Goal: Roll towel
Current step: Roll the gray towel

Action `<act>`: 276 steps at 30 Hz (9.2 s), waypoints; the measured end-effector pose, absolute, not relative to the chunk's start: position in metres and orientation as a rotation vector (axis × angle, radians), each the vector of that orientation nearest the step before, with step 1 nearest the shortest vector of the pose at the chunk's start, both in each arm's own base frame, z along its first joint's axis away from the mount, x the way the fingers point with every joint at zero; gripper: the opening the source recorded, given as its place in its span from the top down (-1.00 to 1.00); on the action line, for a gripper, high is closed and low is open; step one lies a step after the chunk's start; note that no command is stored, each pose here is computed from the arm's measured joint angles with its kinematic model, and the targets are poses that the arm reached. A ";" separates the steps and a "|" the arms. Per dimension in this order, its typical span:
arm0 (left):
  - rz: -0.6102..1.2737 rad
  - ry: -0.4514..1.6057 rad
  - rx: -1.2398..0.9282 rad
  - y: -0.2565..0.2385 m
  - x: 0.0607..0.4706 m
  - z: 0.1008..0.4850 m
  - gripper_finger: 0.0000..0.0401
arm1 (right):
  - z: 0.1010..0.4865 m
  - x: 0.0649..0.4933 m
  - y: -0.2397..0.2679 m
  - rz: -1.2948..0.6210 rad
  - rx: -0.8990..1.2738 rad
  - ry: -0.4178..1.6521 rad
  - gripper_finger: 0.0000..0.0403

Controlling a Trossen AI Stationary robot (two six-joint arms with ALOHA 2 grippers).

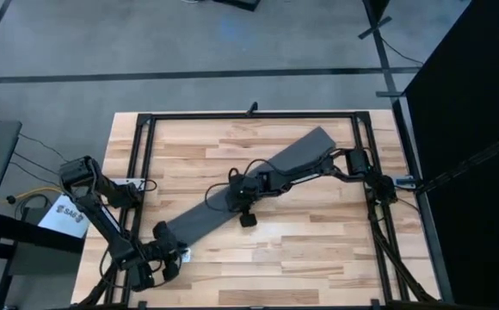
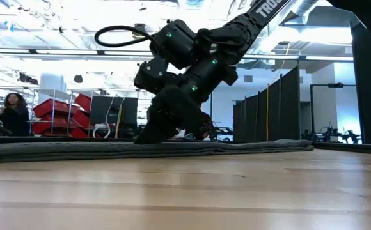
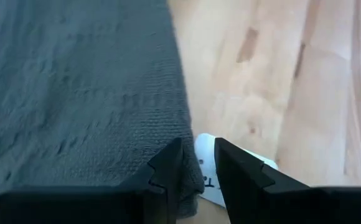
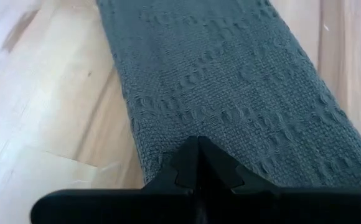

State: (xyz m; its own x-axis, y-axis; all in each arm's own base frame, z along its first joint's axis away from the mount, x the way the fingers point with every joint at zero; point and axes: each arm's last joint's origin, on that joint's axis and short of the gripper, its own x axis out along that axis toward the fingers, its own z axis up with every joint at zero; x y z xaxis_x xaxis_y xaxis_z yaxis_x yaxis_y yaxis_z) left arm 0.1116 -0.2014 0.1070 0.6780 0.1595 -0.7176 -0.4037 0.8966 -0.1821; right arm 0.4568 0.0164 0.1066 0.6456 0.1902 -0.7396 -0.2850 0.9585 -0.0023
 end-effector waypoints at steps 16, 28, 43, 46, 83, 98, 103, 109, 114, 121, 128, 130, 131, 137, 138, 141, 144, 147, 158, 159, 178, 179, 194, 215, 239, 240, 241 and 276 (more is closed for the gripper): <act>0.249 0.829 -0.435 -0.220 0.096 0.121 0.59 | 0.142 0.417 0.045 0.275 -0.228 0.858 1.00; 0.527 0.765 -0.403 -0.180 0.114 0.124 0.59 | 0.137 0.348 0.000 0.109 -0.158 0.954 1.00; 0.493 0.862 -0.445 -0.173 0.110 0.112 0.59 | 0.112 0.287 -0.019 -0.060 -0.098 1.072 1.00; 0.463 0.900 -0.446 -0.175 0.106 0.117 0.59 | 0.111 0.286 -0.010 -0.047 -0.093 1.087 1.00; 0.838 0.928 -0.348 -0.125 0.122 0.113 0.59 | 0.127 0.228 0.009 -0.374 -0.008 1.247 1.00; 0.870 0.877 -0.430 -0.086 0.164 0.149 0.59 | 0.167 0.249 0.041 -0.331 -0.059 1.214 1.00; 0.683 0.829 -0.520 -0.101 0.185 0.146 0.59 | 0.153 0.237 0.020 -0.441 -0.090 1.285 1.00; 0.831 0.928 -0.456 -0.092 0.188 0.115 0.59 | 0.134 0.222 0.016 -0.460 0.018 1.341 1.00; 1.013 1.005 -0.364 -0.064 0.186 0.110 0.59 | 0.134 0.222 0.037 -0.432 0.113 1.306 1.00; 1.015 1.066 -0.258 -0.013 0.197 0.122 0.59 | 0.152 0.242 0.062 -0.300 0.351 1.219 1.00; 0.845 0.919 -0.265 -0.003 0.211 0.162 0.59 | 0.173 0.259 0.071 -0.173 0.209 1.110 1.00; 0.773 0.866 -0.291 -0.012 0.210 0.172 0.59 | 0.174 0.260 0.073 -0.133 0.161 1.096 1.00; 0.737 0.852 -0.314 -0.017 0.209 0.174 0.59 | 0.174 0.261 0.074 -0.118 0.145 1.083 1.00; 0.795 0.968 -0.381 -0.023 0.193 0.152 0.59 | 0.159 0.262 0.072 -0.091 0.124 1.032 1.00; 0.822 0.986 -0.384 -0.020 0.190 0.146 0.59 | 0.155 0.261 0.073 -0.095 0.124 1.045 1.00; 0.877 1.001 -0.390 -0.008 0.190 0.135 0.59 | 0.143 0.259 0.077 -0.114 0.130 1.095 1.00; 0.911 0.994 -0.380 0.006 0.194 0.126 0.59 | 0.130 0.261 0.086 -0.130 0.156 1.129 1.00; 0.937 0.965 -0.364 0.025 0.203 0.121 0.59 | 0.122 0.264 0.093 -0.129 0.217 1.146 1.00; 0.861 0.975 -0.277 0.071 0.215 0.136 0.59 | 0.166 0.273 0.099 -0.041 0.198 0.961 1.00; 0.838 0.950 -0.287 0.071 0.217 0.143 0.59 | 0.168 0.273 0.099 -0.028 0.177 0.955 1.00; 0.504 0.496 -0.283 0.013 0.299 0.145 0.59 | 0.099 0.288 0.118 0.220 0.094 0.842 1.00; 0.504 0.493 -0.278 0.015 0.306 0.145 0.59 | 0.100 0.289 0.118 0.226 0.084 0.836 1.00; 0.467 0.801 -0.276 0.015 0.337 0.116 0.59 | 0.160 0.231 0.130 0.179 0.111 1.029 1.00; 0.542 0.828 -0.278 0.023 0.333 0.114 0.59 | 0.165 0.220 0.162 0.195 0.190 1.126 1.00; 0.553 0.825 -0.299 0.023 0.332 0.113 0.59 | 0.160 0.231 0.185 0.225 0.109 1.163 1.00; 0.552 0.824 -0.298 0.023 0.333 0.113 0.59 | 0.160 0.229 0.183 0.189 0.091 1.191 1.00; 0.549 0.822 -0.296 0.023 0.333 0.113 0.59 | 0.160 0.226 0.181 0.142 0.073 1.214 1.00; 0.428 0.567 -0.058 -0.022 0.337 0.194 0.59 | 0.179 0.245 0.166 0.044 -0.191 0.920 1.00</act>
State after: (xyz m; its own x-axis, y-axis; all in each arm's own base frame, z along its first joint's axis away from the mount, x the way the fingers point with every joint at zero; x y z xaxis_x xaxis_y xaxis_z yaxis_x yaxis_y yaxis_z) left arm 0.3373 -0.0216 0.1941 0.7583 0.3767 -0.5321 -0.4083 0.9107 0.0628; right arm 0.2448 0.1663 0.1786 0.6064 -0.0439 -0.7940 -0.1194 0.9821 -0.1455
